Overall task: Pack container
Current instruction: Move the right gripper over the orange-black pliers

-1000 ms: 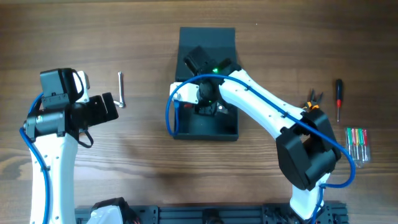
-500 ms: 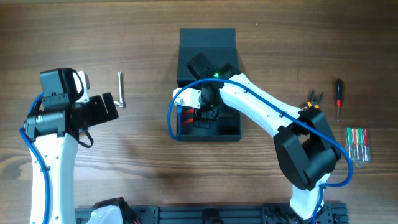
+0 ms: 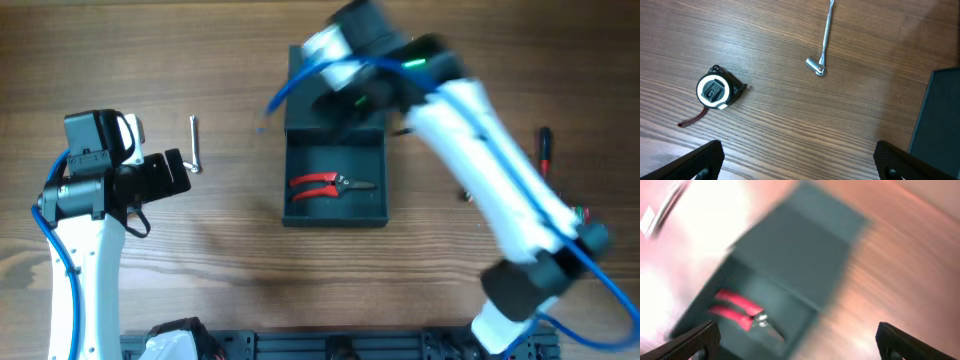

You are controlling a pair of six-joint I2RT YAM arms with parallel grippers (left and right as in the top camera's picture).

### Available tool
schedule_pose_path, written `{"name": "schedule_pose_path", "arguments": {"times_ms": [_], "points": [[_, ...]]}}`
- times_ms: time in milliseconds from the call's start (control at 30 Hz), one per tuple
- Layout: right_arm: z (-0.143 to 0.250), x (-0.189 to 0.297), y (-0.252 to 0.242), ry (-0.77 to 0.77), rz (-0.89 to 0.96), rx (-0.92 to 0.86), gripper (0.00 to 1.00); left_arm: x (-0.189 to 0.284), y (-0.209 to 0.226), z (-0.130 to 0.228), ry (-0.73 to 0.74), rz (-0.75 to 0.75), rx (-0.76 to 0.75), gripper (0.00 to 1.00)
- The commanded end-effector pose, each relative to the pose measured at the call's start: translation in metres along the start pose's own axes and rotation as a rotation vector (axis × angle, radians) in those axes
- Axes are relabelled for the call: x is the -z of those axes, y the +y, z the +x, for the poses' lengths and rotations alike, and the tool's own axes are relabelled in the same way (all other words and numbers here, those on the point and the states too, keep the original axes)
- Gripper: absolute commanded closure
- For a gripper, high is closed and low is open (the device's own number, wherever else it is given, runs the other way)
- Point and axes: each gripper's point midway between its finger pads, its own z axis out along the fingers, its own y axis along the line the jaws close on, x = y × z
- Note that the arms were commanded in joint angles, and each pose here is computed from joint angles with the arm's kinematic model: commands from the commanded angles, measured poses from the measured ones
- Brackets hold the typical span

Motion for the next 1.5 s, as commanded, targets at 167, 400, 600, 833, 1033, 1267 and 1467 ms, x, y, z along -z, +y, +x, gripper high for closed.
{"name": "schedule_pose_path", "arguments": {"times_ms": [167,400,600,833,1033,1267,1467], "points": [[0.119,0.061,-0.169,0.166,0.353,-1.002,0.0,0.006,-0.007,-0.008,-0.027,0.046,-0.011,0.0],[0.182,-0.002,-0.161,0.383,0.318,-1.068,0.0,0.006,-0.007,-0.008,-0.027,0.046,-0.012,0.0],[0.228,-0.063,-0.142,0.464,0.291,-1.128,0.0,0.006,-0.007,-0.008,-0.026,0.046,-0.012,0.0],[0.257,-0.105,-0.135,0.445,0.291,-1.124,0.0,0.006,-0.007,-0.006,-0.018,0.045,-0.011,0.0],[0.261,-0.122,-0.141,0.387,0.296,-1.07,0.0,0.006,-0.007,-0.006,-0.018,0.045,-0.011,0.0],[0.265,-0.125,-0.155,0.35,0.381,-1.082,0.0,0.006,-0.007,-0.005,-0.015,0.045,-0.011,0.0],[0.272,-0.126,-0.158,0.349,0.425,-1.101,0.0,0.006,-0.007,-0.005,-0.015,0.045,-0.011,0.0]]}}
